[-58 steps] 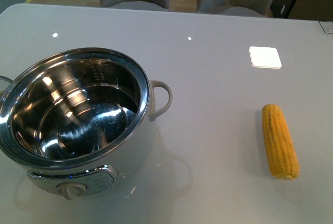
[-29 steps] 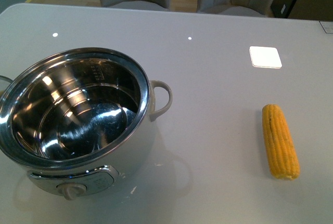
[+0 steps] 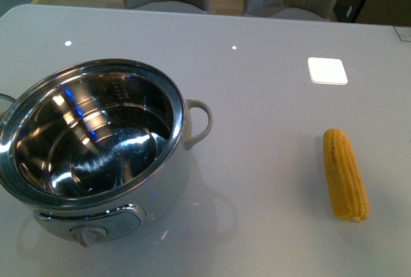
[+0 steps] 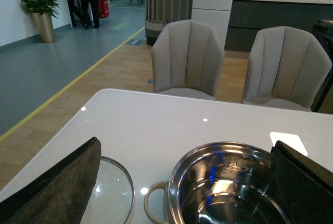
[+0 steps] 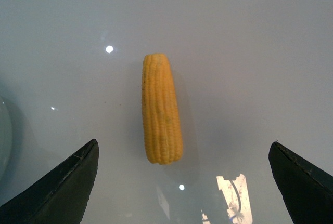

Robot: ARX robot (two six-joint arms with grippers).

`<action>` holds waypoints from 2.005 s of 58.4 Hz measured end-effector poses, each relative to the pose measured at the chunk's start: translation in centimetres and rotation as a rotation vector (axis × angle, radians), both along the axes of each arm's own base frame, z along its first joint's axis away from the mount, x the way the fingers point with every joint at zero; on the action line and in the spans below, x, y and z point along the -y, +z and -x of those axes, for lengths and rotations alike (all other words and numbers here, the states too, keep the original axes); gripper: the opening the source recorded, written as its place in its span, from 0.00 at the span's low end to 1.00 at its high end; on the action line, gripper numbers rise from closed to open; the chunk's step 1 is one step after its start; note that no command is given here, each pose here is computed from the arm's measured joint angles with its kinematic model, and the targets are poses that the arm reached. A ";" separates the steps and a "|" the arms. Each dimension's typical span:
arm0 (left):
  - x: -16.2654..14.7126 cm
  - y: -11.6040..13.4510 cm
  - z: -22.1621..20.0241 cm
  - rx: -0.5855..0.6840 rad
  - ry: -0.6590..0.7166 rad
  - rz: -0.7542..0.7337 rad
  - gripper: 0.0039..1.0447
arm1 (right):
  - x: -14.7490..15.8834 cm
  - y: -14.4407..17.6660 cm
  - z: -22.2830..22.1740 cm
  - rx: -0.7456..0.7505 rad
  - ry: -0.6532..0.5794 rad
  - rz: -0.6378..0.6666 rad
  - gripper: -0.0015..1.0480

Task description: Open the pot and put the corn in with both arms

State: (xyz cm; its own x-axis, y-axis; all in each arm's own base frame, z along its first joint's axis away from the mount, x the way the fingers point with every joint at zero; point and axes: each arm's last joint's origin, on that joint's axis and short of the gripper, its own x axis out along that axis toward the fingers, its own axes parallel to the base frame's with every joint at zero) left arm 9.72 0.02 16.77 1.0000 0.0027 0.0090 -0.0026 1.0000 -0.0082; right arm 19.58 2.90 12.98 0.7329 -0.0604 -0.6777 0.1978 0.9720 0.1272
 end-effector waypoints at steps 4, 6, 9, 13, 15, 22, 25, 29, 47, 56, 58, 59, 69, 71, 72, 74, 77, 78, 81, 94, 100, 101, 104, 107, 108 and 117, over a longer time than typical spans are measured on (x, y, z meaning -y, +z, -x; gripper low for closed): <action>0.0 0.0 0.0 0.000 0.000 0.000 0.94 | -0.5 -0.9 -1.4 -0.049 0.006 -0.022 0.92; 0.0 0.0 0.0 0.000 0.000 0.000 0.94 | -0.7 -1.5 -2.0 -0.077 0.011 -0.040 0.92; 0.0 0.0 0.0 0.000 0.000 0.000 0.94 | -0.9 -2.6 -3.1 -0.113 0.004 -0.039 0.92; 0.0 0.0 0.0 0.000 0.000 0.000 0.94 | -1.1 -3.9 -4.2 -0.144 -0.009 -0.022 0.92; 0.0 0.0 0.0 0.000 0.000 0.000 0.94 | -1.2 -4.6 -4.7 -0.165 -0.012 -0.017 0.92; 0.0 0.0 0.0 0.000 0.000 0.000 0.94 | -1.4 -6.5 -5.7 -0.234 -0.014 0.000 0.92; 0.0 0.0 0.0 0.000 0.000 0.000 0.94 | -1.5 -7.1 -6.1 -0.247 -0.012 0.015 0.92; 0.0 0.0 0.0 0.000 0.000 0.000 0.94 | -1.7 -7.4 -6.8 -0.250 -0.004 0.026 0.92; 0.0 0.0 0.0 0.000 0.000 0.000 0.94 | -2.4 -10.8 -8.7 -0.318 0.023 0.045 0.92; 0.0 0.0 0.0 0.000 0.000 0.000 0.94 | -3.2 -12.8 -9.1 -0.351 0.063 0.083 0.92; 0.0 0.0 0.0 0.000 0.000 0.000 0.94 | -3.3 -13.1 -9.1 -0.356 0.068 0.087 0.92; 0.0 0.0 0.0 0.000 0.000 0.000 0.94 | -3.4 -13.2 -9.1 -0.360 0.072 0.091 0.92; 0.0 0.0 0.0 0.000 0.000 0.000 0.94 | -3.4 -14.2 -9.1 -0.383 0.083 0.099 0.92; 0.0 0.0 0.0 0.000 0.000 0.000 0.94 | -3.5 -14.3 -9.2 -0.384 0.083 0.099 0.92; 0.0 0.0 0.0 0.000 0.000 0.000 0.94 | -3.5 -14.3 -9.2 -0.383 0.084 0.099 0.92; 0.0 0.0 0.0 0.000 0.000 0.000 0.94 | -3.5 -14.4 -9.3 -0.384 0.085 0.097 0.92; 0.0 0.0 0.0 0.000 0.000 0.000 0.94 | -3.6 -14.5 -9.4 -0.384 0.087 0.097 0.90; 0.0 0.0 0.0 0.000 0.000 0.000 0.94 | -3.6 -14.5 -9.4 -0.382 0.088 0.097 0.86; 0.0 0.0 0.0 0.000 0.000 0.000 0.94 | -3.7 -14.6 -9.4 -0.382 0.092 0.098 0.80; 0.0 0.0 0.0 0.000 0.000 0.000 0.94 | -3.8 -14.5 -9.4 -0.366 0.092 0.092 0.49; 0.0 0.0 0.0 0.000 0.000 0.000 0.94 | -3.7 -14.2 -9.2 -0.350 0.085 0.087 0.37; 0.0 0.0 0.0 0.000 0.000 0.000 0.94 | -3.7 -14.2 -9.2 -0.345 0.085 0.086 0.36; 0.0 0.0 0.0 0.000 0.000 0.000 0.94 | -3.7 -13.7 -9.2 -0.310 0.081 0.076 0.32; 0.0 0.0 0.0 0.000 0.000 0.000 0.94 | -3.7 -12.6 -9.3 -0.247 0.076 0.054 0.29; 0.0 0.0 0.0 0.000 0.000 0.000 0.94 | -3.7 -12.3 -9.4 -0.227 0.076 0.047 0.29; 0.0 0.0 0.0 0.000 0.000 0.000 0.94 | -4.3 -8.0 -9.9 -0.072 0.094 -0.050 0.25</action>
